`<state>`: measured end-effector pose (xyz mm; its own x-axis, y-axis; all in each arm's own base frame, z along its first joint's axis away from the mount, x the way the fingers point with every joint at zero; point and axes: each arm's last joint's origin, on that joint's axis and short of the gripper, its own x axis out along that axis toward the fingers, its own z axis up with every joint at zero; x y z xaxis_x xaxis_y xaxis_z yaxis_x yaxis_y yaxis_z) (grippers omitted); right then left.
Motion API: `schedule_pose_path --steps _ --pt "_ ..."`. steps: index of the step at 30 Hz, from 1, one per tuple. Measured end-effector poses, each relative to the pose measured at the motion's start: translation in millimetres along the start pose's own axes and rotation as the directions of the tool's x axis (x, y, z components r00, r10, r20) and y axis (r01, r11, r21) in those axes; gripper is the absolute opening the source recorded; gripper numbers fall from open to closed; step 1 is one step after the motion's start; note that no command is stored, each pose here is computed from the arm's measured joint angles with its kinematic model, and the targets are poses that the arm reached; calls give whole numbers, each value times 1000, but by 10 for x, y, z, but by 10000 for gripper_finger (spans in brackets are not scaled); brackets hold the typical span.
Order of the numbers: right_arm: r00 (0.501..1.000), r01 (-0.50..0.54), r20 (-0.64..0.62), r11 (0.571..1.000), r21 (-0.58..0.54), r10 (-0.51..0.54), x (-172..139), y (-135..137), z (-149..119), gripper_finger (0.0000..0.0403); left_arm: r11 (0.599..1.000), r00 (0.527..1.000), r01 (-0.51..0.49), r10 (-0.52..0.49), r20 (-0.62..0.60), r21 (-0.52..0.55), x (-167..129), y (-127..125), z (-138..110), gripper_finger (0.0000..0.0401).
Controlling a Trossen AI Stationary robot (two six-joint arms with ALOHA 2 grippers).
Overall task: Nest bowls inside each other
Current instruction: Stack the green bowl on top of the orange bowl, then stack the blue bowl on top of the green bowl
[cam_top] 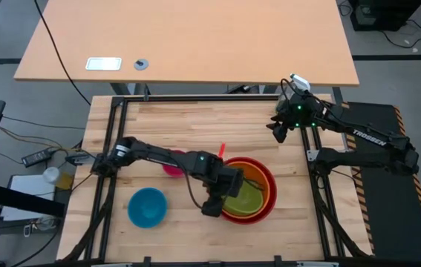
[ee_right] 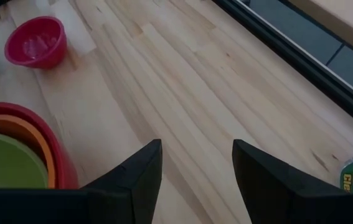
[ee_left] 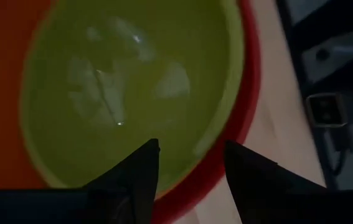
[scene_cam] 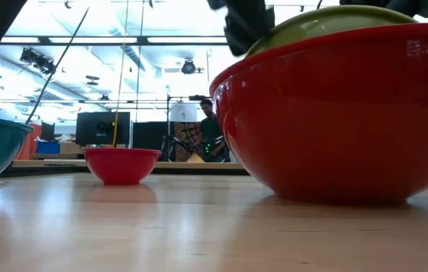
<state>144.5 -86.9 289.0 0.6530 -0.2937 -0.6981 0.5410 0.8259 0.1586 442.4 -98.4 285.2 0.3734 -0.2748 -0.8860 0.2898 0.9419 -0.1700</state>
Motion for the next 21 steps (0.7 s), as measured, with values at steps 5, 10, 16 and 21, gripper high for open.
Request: schedule_pose_path --steps 5,10,16,21 --pt "1000 0 0 1000 0 0 0 0 0 201 1000 995 -9 11 99 -21 -255 47 50 181" --pt "1000 0 8 1000 2 0 2 1 8 201 1000 992 -2 3 123 -13 -156 46 85 181" --pt "1000 0 4 1000 9 0 21 -3 -9 201 999 999 32 -32 5 24 242 -25 -40 181" --pt "999 3 -35 999 33 -2 116 -25 -114 201 1000 1000 17 -17 -13 -2 239 -6 -59 181"
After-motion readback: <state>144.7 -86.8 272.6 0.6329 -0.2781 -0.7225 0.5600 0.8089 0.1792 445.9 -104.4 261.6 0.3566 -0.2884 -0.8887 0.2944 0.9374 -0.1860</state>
